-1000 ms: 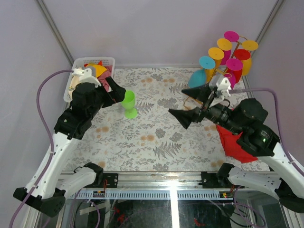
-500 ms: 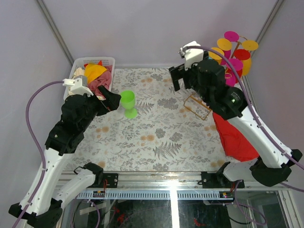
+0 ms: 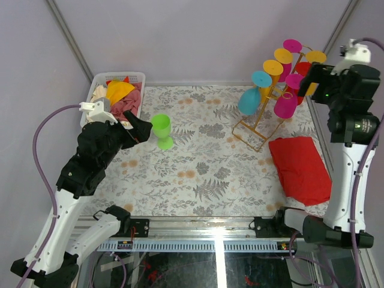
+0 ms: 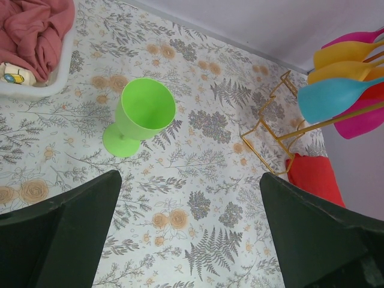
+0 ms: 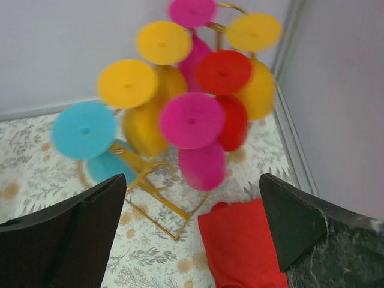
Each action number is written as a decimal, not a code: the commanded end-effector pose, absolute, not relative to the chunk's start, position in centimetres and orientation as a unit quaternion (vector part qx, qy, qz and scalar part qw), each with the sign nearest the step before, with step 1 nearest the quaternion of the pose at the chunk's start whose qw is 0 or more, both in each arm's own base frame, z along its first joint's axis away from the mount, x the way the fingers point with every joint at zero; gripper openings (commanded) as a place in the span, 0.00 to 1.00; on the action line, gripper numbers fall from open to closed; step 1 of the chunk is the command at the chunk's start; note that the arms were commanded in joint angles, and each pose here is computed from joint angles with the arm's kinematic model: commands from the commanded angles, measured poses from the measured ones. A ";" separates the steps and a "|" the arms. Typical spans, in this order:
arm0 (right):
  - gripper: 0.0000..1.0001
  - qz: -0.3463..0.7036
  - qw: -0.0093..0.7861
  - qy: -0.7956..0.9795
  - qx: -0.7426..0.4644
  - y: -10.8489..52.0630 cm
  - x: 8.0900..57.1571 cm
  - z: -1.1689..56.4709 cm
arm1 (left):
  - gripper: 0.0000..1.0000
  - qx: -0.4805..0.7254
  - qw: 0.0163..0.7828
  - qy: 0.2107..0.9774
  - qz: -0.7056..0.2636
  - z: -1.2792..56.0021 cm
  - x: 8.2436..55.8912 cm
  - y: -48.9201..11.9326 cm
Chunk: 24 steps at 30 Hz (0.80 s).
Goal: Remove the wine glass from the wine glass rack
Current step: Pick up the wine glass from the wine rack.
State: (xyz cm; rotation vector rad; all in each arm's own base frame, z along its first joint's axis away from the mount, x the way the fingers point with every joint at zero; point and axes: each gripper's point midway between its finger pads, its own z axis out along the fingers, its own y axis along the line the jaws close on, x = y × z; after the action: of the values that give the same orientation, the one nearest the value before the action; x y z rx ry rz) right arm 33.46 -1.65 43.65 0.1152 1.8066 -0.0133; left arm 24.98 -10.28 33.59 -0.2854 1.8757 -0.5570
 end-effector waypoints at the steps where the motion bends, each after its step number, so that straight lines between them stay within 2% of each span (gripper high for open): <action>1: 1.00 0.089 0.587 0.797 0.110 -4.3 32.9 42.0 | 1.00 -0.118 0.554 0.790 -0.235 33.9 24.4 -9.9; 8: 0.99 0.242 0.571 0.769 0.153 -3.7 33.1 41.7 | 1.00 -0.103 0.548 0.800 -0.222 33.2 23.8 -9.6; 13: 0.97 0.269 0.571 0.754 0.181 -3.7 33.9 41.1 | 1.00 -0.102 0.552 0.796 -0.225 33.2 23.6 -9.6; 20: 0.73 0.298 0.590 0.716 0.225 -4.7 35.9 40.4 | 1.00 -0.103 0.557 0.790 -0.235 33.6 23.7 -9.8; 24: 0.67 0.303 0.605 0.682 0.278 -6.3 37.2 40.3 | 1.00 -0.106 0.559 0.785 -0.246 33.9 23.9 -10.2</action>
State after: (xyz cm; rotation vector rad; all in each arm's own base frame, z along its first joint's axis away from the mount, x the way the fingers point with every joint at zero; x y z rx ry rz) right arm 36.20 -5.43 36.46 0.6109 1.7648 0.6718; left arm 23.51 -9.71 32.95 -0.2627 1.8954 -0.5412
